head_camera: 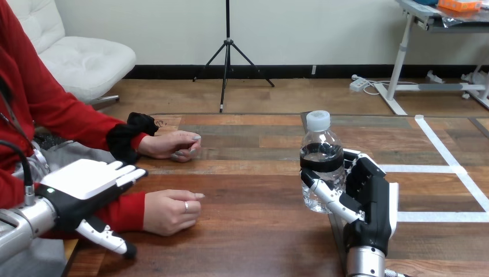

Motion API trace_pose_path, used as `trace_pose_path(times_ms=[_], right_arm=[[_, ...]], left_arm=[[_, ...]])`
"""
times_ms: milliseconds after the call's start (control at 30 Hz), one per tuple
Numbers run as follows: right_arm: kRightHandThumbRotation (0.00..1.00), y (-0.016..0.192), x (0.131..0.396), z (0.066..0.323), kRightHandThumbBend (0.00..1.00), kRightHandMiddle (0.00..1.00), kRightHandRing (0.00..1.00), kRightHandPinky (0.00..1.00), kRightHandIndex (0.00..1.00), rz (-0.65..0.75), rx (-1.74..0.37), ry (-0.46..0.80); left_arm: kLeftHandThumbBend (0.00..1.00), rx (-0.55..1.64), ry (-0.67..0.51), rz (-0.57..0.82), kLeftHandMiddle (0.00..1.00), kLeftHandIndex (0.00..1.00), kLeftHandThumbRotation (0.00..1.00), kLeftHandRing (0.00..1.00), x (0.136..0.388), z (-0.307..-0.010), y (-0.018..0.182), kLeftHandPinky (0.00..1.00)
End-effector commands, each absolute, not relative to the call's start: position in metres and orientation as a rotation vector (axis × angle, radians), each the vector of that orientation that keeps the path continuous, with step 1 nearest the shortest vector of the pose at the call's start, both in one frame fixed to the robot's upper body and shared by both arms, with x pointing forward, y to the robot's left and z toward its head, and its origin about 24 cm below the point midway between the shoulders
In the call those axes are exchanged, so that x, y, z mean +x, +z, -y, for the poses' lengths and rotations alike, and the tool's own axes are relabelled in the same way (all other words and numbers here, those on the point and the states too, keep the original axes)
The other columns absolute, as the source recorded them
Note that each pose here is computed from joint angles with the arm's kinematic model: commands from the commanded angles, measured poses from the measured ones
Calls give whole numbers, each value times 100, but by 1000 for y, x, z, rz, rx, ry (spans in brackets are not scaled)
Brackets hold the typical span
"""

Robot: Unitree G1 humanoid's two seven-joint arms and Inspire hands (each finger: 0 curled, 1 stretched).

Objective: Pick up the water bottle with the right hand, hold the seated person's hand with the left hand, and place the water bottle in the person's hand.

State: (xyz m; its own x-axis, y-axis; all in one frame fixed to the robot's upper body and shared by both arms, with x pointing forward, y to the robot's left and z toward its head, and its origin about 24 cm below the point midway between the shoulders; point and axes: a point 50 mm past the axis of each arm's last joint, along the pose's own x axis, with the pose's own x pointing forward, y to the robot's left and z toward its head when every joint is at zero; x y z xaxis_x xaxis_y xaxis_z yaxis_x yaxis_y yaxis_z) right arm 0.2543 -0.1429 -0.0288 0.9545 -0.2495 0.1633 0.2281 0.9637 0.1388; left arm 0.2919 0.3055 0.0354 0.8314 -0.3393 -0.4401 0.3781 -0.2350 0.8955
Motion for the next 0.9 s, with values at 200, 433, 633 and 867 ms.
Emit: trace_pose_path(times_ms=[200, 433, 633, 867], right_arm=[[0, 11, 278, 146, 77, 49, 43, 37, 48, 395, 126, -244], [0, 14, 278, 148, 78, 49, 43, 37, 48, 417, 119, -254], [0, 16, 278, 148, 78, 48, 42, 36, 47, 427, 126, -259], [0, 19, 276, 148, 78, 47, 41, 35, 47, 451, 121, -256]], left_arm=[[100, 1795, -603, 12, 99, 100, 71, 100, 309, -312, 60, 97], [100, 1834, -611, -13, 99, 100, 72, 100, 308, -315, 57, 97], [100, 1857, -615, -31, 98, 100, 73, 99, 307, -316, 54, 95], [100, 1848, -585, -42, 97, 99, 67, 98, 306, -317, 50, 91]])
